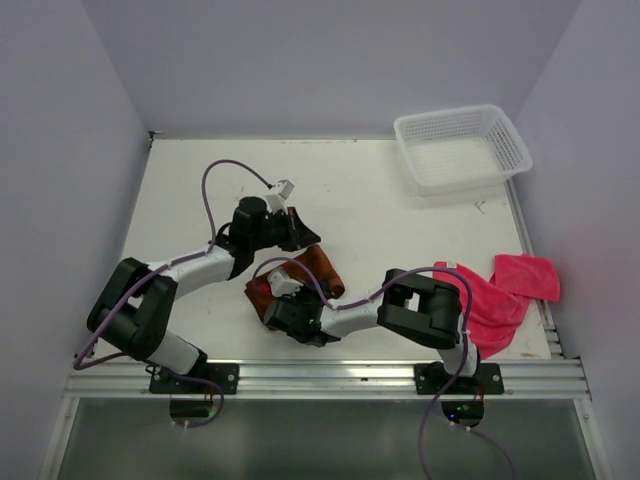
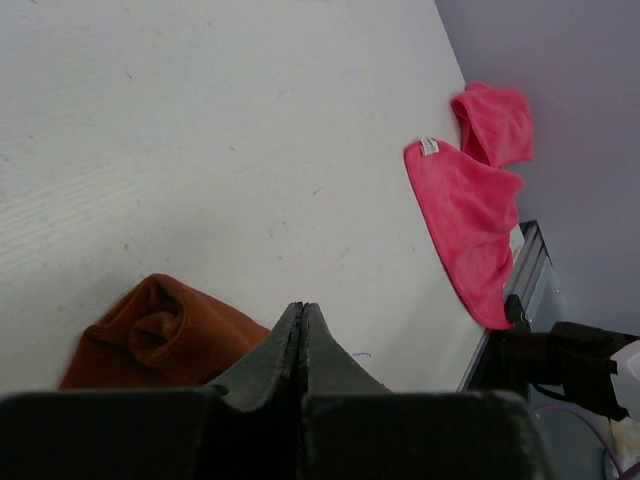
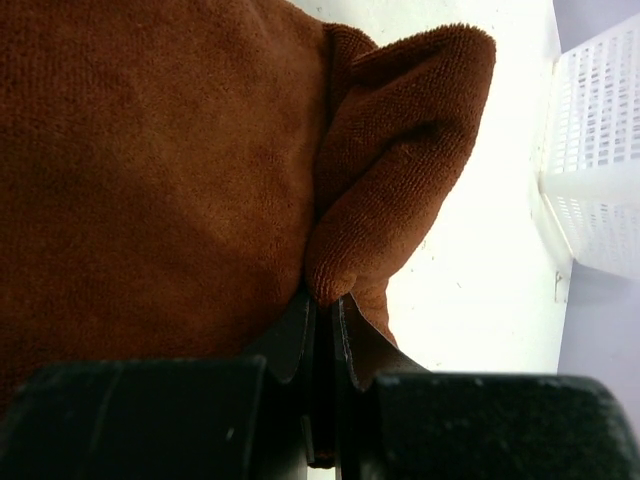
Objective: Roll the towels
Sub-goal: Roll the towel
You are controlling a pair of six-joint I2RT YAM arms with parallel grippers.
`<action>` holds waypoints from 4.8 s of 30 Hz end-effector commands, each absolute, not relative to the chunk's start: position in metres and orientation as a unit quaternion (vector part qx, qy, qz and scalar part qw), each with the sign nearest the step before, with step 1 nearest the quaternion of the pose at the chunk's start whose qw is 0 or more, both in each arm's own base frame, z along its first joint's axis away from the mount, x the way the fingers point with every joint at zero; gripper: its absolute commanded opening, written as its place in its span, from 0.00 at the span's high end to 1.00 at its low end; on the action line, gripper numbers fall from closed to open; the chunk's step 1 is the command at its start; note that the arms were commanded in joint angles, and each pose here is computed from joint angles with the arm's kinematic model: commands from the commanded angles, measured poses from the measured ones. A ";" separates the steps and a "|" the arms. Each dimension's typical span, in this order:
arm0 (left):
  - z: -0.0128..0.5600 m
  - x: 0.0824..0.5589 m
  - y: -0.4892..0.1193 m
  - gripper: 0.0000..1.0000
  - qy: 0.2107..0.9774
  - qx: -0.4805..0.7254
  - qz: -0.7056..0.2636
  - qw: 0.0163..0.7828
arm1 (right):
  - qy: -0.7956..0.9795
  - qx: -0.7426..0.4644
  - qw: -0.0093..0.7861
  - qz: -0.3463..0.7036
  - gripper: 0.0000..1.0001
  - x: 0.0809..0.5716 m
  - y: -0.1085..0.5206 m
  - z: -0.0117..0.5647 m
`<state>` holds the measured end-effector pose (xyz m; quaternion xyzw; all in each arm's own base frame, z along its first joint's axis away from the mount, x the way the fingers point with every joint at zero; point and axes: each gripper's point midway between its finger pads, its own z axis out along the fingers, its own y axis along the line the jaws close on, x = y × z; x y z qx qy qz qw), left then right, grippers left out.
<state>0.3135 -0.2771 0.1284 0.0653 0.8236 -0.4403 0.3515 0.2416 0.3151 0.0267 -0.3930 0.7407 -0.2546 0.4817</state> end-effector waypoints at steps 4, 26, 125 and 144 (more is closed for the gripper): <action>0.123 0.292 -0.306 1.00 0.786 0.157 -0.506 0.319 | 0.751 -0.404 0.462 -0.244 1.00 0.238 0.320 0.012; -0.010 0.305 -0.272 1.00 0.891 0.067 -0.362 0.264 | 0.770 -0.371 0.479 -0.198 0.96 0.238 0.321 0.036; 0.135 0.368 -0.196 1.00 0.862 -0.022 -0.298 0.409 | 0.832 -0.203 0.517 -0.009 1.00 0.237 0.271 0.074; 0.154 0.348 -0.207 1.00 0.850 0.005 -0.324 0.416 | 0.702 -0.416 0.512 -0.266 1.00 0.193 0.337 0.042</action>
